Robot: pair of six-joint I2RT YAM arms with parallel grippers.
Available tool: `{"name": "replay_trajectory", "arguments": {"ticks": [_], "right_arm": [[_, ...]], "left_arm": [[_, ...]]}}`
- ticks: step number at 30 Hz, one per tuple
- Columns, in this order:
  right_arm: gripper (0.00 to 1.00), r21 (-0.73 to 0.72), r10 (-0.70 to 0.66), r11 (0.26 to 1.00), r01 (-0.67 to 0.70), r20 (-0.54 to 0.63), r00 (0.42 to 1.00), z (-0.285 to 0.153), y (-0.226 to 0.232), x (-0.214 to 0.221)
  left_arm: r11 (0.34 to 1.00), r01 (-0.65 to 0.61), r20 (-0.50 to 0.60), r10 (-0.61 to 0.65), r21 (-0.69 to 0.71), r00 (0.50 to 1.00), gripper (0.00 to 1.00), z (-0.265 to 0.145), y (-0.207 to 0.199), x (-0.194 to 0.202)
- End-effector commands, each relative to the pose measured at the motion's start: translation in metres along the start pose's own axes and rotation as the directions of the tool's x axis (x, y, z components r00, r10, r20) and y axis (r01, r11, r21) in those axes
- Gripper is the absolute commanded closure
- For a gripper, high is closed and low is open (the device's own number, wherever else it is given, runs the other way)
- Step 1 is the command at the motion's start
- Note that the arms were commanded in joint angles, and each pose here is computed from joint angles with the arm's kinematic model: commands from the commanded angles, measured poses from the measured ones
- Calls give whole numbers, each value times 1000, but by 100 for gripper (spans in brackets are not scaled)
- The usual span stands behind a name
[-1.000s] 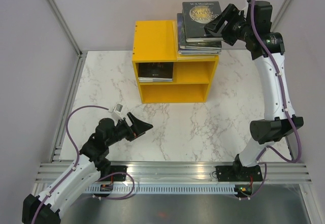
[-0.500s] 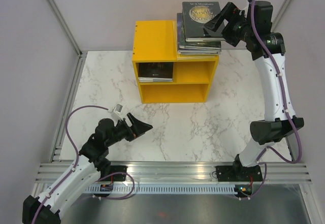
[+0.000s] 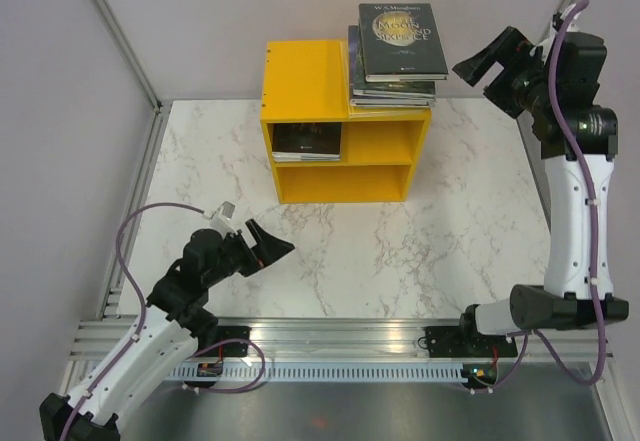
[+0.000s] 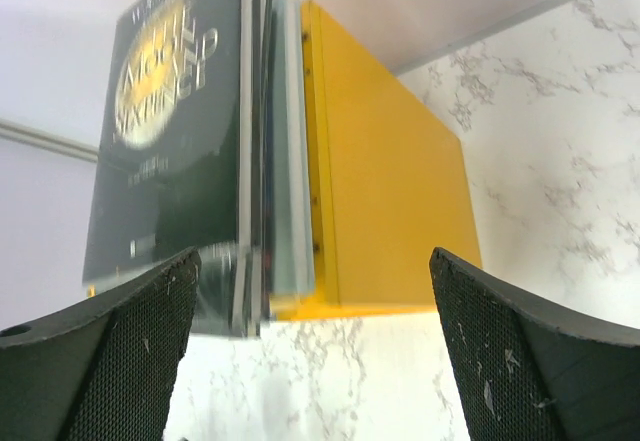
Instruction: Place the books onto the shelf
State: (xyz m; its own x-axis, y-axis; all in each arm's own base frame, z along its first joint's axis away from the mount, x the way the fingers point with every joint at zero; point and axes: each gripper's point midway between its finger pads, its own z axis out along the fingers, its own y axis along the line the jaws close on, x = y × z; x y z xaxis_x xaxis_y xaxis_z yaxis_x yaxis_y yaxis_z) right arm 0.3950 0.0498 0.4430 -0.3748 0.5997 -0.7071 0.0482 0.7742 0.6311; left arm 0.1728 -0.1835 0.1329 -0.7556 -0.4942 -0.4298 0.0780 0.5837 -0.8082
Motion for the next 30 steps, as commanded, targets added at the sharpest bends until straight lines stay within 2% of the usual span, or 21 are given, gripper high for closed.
{"name": "replay_trajectory", "arguments": {"ticks": [1,3,5,6,7,8,11,12,13,15,16,18,19,22,24,25,26,27,28,29,30], "right_arm": [[2,-33,-90,995,93,93,992,-46,5,3],[2,-59,-106,992,116,146,984,-61,5,6],[2,-68,-122,988,136,172,977,-79,-4,24],[2,-88,-128,985,149,211,969,-99,-2,29],[2,-76,-127,987,141,165,978,-90,-18,51],[2,-86,-144,983,160,168,975,-93,-21,57],[2,-97,-154,980,172,165,974,-103,-35,84],[2,-132,-151,975,180,208,967,-120,-30,88],[2,-140,-149,974,176,187,971,-115,-41,105],[2,-229,-130,954,194,266,955,-138,-29,111],[2,-243,-93,958,152,238,967,-131,-40,129],[2,-296,-73,944,144,239,968,-138,-38,141],[2,-298,-45,949,101,189,981,-128,-47,156],[2,-285,-45,954,95,177,983,-122,-60,170],[2,-282,-43,955,94,183,982,-123,-63,172],[2,-282,-41,955,90,174,984,-120,-65,176],[2,-291,-25,954,74,169,985,-121,-63,176],[2,-312,-23,947,70,152,988,-120,-61,181],[2,-326,-21,943,70,150,988,-121,-59,181],[2,-336,-14,940,62,142,990,-121,-57,183],[2,-342,-15,937,63,141,990,-122,-56,184]], "left_arm": [[989,-96,87,106,-114,991,0,-16,2,-27],[974,-123,134,150,-190,980,0,-23,9,-41],[968,-137,146,169,-209,975,0,-27,4,-48],[962,-136,167,178,-238,970,0,-28,7,-54],[956,-126,179,177,-264,968,0,-29,5,-61],[943,-115,164,173,-313,971,0,-32,12,-61],[904,-110,217,214,-413,952,0,-42,13,-85],[874,-101,250,244,-475,937,0,-50,21,-95],[865,-103,278,267,-490,923,2,-55,18,-104],[823,-90,346,332,-561,877,0,-68,27,-123],[810,-68,366,336,-583,868,0,-70,33,-126],[813,-66,413,361,-578,836,0,-70,36,-133],[828,-74,448,373,-556,812,0,-62,36,-138],[817,-78,502,423,-571,755,1,-62,48,-145],[787,-73,524,473,-612,708,1,-67,58,-152],[762,-79,505,499,-643,704,1,-64,73,-147],[756,-103,522,537,-647,662,1,-63,70,-155],[730,-132,495,572,-670,654,1,-58,83,-150],[721,-153,490,594,-676,638,1,-56,85,-150],[724,-175,512,616,-667,598,1,-56,78,-157],[721,-191,509,626,-666,591,1,-53,79,-156]]}}
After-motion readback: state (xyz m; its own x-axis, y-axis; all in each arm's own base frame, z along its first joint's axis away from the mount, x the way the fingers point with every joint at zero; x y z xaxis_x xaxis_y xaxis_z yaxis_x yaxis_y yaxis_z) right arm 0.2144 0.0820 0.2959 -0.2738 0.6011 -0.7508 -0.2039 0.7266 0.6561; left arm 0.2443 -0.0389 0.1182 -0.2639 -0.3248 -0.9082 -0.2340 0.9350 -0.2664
